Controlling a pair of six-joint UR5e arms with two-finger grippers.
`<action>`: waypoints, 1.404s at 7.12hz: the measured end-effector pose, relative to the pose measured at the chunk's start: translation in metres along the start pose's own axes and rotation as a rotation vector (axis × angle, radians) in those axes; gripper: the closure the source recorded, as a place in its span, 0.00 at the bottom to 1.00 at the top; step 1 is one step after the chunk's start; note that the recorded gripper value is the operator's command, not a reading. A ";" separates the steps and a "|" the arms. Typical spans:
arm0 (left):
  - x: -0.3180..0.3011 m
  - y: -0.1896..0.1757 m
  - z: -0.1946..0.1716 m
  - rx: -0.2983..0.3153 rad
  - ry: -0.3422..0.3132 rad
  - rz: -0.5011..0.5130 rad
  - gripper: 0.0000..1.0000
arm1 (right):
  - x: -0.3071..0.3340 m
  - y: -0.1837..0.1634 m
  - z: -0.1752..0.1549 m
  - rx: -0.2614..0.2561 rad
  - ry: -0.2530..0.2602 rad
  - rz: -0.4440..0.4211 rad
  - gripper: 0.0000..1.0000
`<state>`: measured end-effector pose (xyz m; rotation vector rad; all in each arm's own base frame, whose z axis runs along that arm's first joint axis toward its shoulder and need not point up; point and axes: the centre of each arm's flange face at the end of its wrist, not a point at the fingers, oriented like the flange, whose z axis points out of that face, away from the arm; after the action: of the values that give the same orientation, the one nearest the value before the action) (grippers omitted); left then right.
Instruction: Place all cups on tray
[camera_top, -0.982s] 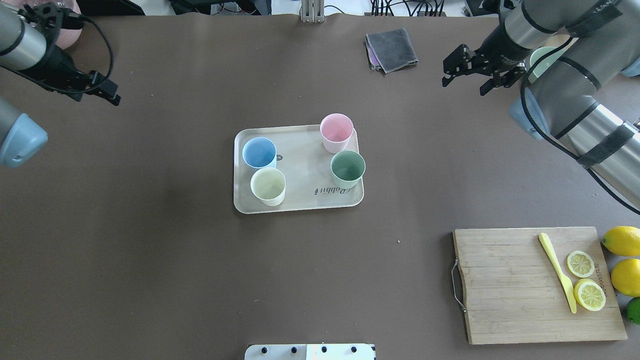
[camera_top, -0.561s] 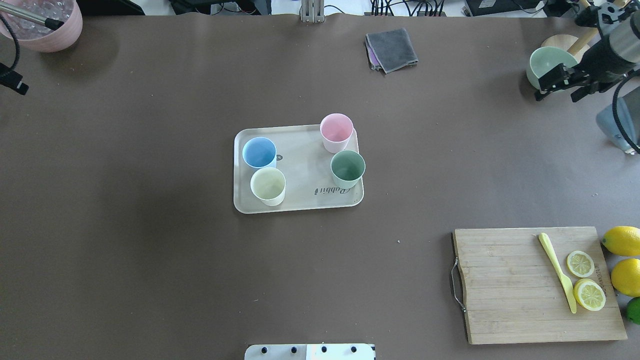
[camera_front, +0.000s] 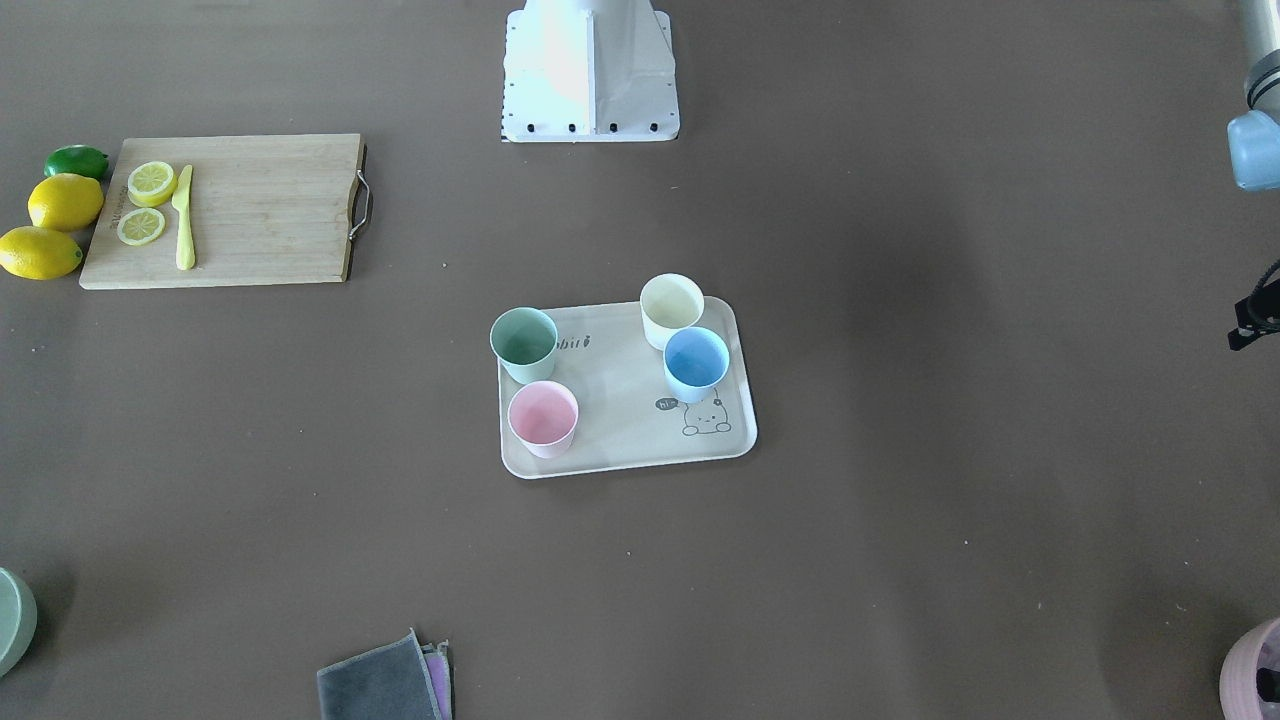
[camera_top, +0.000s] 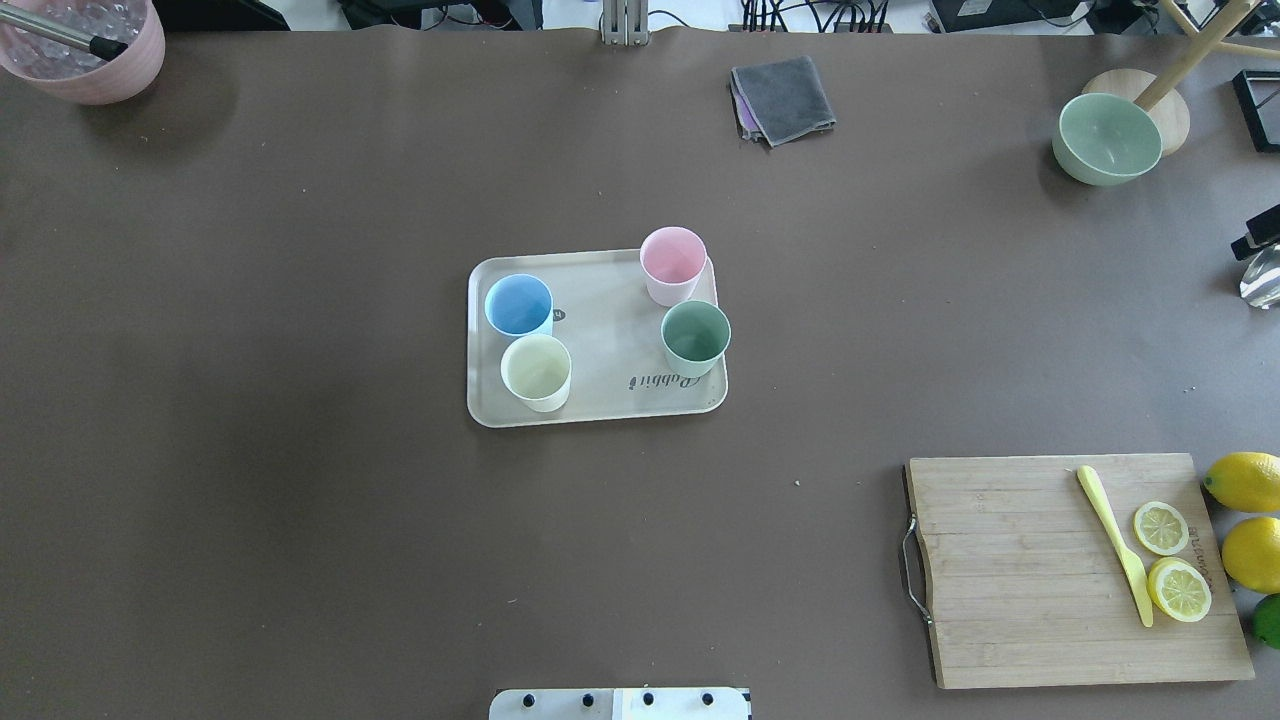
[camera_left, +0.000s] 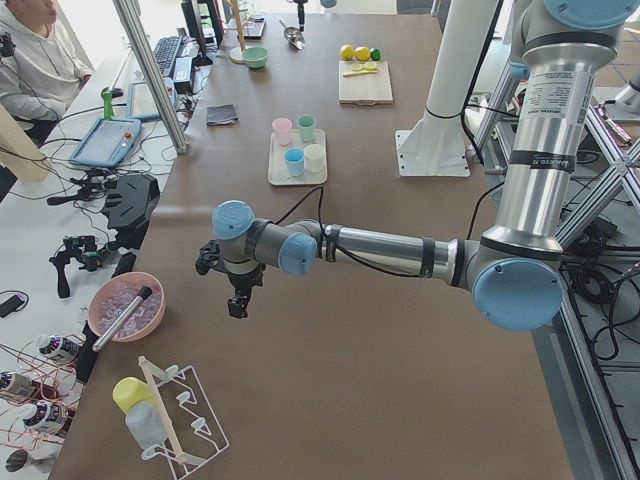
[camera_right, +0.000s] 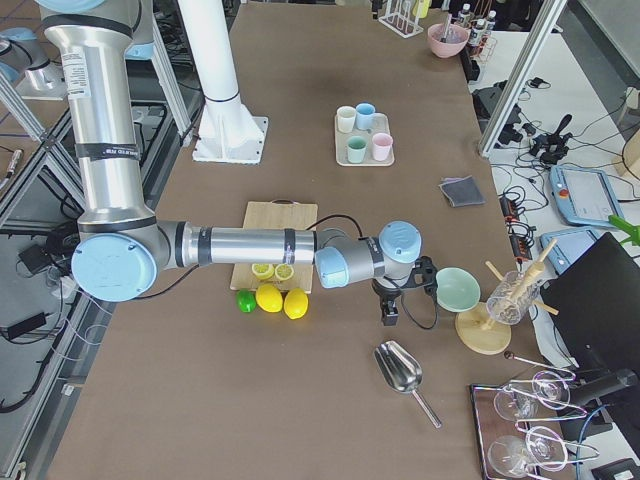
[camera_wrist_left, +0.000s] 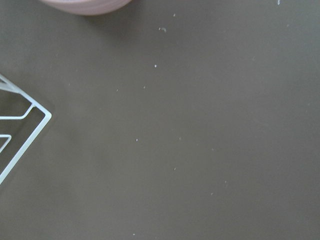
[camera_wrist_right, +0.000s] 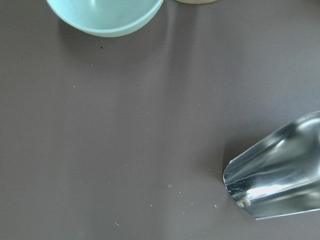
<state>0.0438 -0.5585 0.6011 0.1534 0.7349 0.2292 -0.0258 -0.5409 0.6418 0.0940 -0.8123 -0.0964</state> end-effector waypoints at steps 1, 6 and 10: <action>-0.004 0.009 0.003 -0.001 0.001 -0.002 0.02 | 0.005 0.002 -0.003 -0.005 0.003 0.011 0.00; -0.003 0.011 0.004 0.006 -0.005 0.000 0.02 | 0.001 0.000 -0.012 -0.018 0.013 0.027 0.00; 0.009 -0.005 -0.007 0.066 -0.001 0.056 0.02 | -0.014 -0.002 -0.025 0.005 0.000 0.003 0.00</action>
<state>0.0460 -0.5607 0.5887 0.2373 0.7381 0.2585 -0.0172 -0.5397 0.6149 0.0975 -0.8127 -0.0919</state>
